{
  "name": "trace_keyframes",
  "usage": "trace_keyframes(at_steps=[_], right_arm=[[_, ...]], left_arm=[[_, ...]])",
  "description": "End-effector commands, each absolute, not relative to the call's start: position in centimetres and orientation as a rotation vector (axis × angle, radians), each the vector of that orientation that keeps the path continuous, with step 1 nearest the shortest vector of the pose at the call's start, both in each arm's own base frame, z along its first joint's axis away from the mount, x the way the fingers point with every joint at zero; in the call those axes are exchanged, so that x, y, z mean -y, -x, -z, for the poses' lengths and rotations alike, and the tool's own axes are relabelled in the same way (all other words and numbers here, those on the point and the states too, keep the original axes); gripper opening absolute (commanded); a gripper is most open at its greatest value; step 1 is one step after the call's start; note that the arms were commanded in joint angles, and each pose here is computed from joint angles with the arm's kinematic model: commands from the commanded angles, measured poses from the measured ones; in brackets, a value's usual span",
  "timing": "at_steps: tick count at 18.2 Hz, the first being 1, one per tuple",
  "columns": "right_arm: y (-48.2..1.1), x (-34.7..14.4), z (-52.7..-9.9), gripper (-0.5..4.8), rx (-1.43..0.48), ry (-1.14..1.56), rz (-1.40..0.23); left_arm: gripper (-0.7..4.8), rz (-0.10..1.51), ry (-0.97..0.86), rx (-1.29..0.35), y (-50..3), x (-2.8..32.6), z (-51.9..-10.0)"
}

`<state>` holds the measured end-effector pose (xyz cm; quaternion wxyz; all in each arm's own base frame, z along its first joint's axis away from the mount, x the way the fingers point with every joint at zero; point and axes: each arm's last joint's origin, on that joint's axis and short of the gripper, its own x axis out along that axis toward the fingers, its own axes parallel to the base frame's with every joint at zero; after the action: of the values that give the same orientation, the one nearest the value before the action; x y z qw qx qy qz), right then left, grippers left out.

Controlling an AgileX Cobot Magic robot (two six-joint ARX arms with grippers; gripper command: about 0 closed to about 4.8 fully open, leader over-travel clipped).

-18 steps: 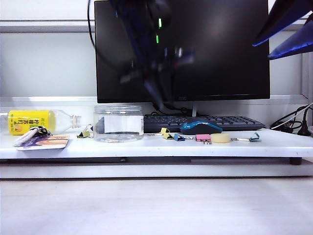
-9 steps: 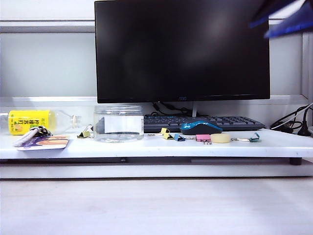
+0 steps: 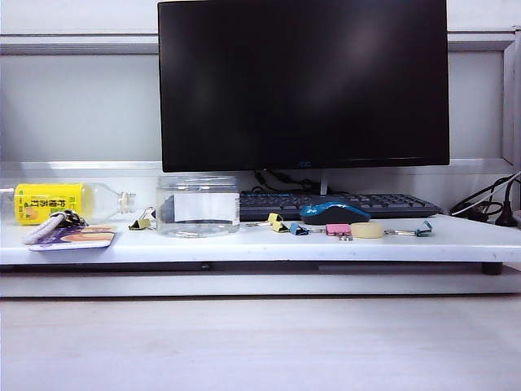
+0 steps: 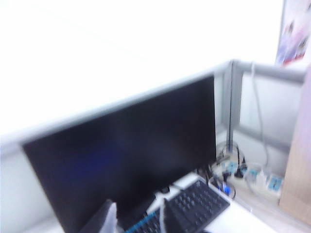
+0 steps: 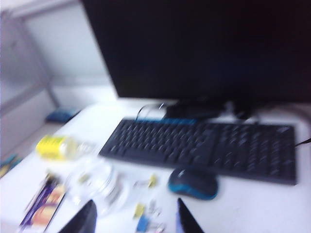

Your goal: Take the clips out of the round transparent plastic box and place them on the table.

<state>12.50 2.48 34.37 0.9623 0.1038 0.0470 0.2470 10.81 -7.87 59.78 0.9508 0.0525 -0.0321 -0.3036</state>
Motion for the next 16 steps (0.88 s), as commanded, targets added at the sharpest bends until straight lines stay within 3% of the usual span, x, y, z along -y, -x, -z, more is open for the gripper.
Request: trace_keyframes(at_steps=[1, 6, 8, 16], right_arm=[[-10.9, -1.7, -35.1, 2.12, -0.011, -0.16, -0.446], [-10.1, -1.4, -34.5, 2.12, -0.043, -0.07, -0.373], [-10.2, -1.3, -34.2, 2.11, -0.051, -0.052, -0.336], [-10.1, -1.3, -32.9, 2.12, -0.139, -0.012, -0.335]], left_arm=[[1.3, 0.603, -0.122, 0.115, -7.4, 5.3, -59.7], [1.3, 0.571, -0.111, 0.154, -2.9, 1.9, -57.8], [1.3, 0.485, -0.125, 0.111, -2.0, 0.9, -55.5], [1.3, 0.393, -0.157, -0.02, -0.7, -0.3, -47.4]])
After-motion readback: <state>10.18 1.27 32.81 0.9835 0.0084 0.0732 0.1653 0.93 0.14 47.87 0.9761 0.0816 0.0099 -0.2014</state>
